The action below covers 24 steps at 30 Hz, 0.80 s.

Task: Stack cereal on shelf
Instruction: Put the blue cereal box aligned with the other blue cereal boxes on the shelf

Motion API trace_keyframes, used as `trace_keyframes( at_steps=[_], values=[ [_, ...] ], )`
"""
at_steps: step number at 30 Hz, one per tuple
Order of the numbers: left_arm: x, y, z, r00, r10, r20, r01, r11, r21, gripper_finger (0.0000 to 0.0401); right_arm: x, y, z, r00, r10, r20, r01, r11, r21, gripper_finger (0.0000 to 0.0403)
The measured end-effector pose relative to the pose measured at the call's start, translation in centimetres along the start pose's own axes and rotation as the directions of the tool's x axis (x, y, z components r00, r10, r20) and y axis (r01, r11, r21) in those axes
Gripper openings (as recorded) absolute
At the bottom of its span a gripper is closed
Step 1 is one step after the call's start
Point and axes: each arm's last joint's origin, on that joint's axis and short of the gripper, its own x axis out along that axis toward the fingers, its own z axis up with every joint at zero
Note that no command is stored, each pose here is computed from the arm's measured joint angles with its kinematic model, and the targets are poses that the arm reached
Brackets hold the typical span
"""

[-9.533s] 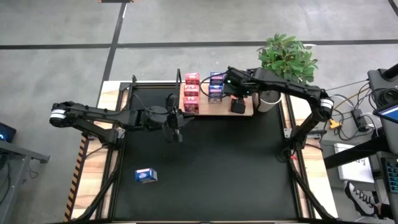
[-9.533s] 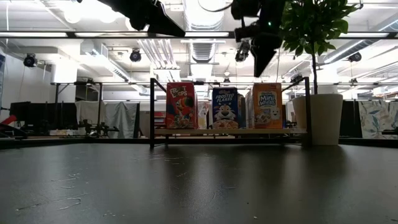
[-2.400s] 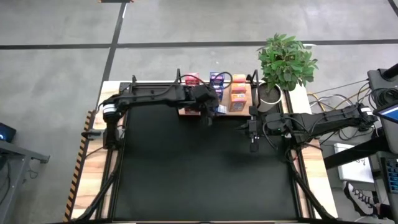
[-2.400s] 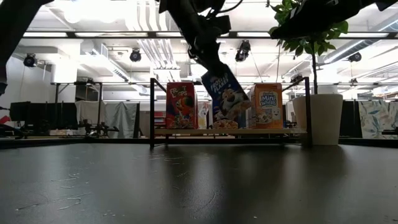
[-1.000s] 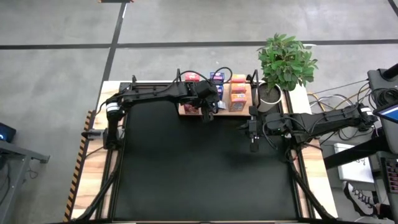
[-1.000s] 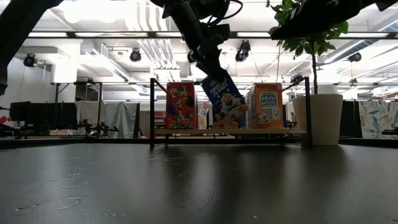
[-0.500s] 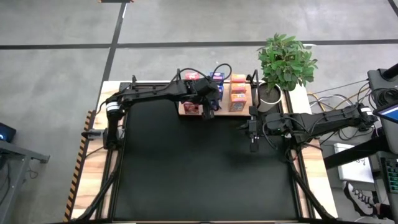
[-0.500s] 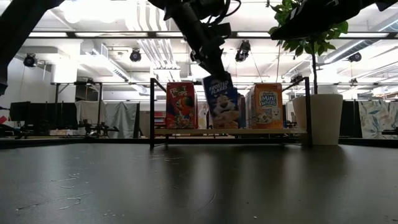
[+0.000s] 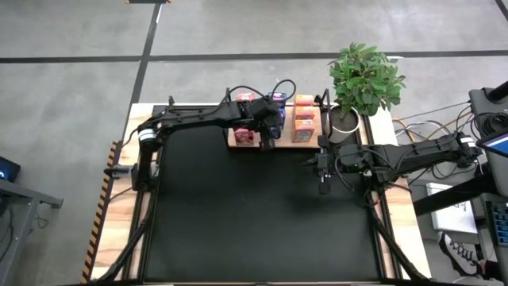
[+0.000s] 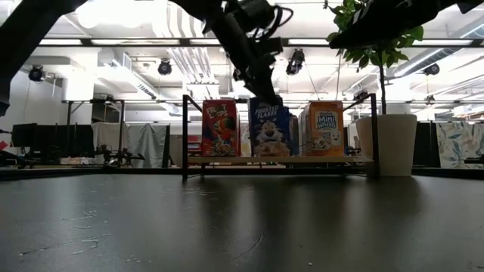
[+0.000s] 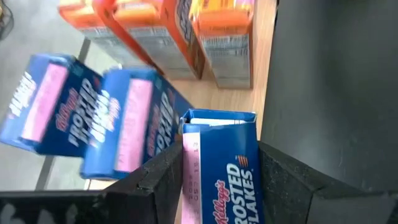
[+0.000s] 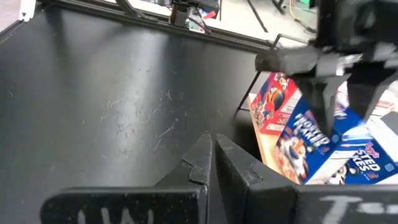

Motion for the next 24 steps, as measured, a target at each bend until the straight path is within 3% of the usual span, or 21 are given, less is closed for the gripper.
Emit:
trace_keyframes(
  at_steps=[16, 24],
  values=[
    [-0.02, -0.07, 0.28, 0.999, -0.041, 0.035, 0.041, 0.999, 0.005, 0.0172, 0.00, 0.01, -0.06, 1.000, 0.001, -0.006, -0.001, 1.000, -0.003, 0.0013],
    [0.06, -0.06, 0.26, 0.999, -0.041, 0.034, 0.040, 0.999, 0.012, 0.0208, 0.00, 0.01, -0.06, 1.000, 0.001, -0.006, -0.001, 1.000, -0.001, 0.0013]
  ],
)
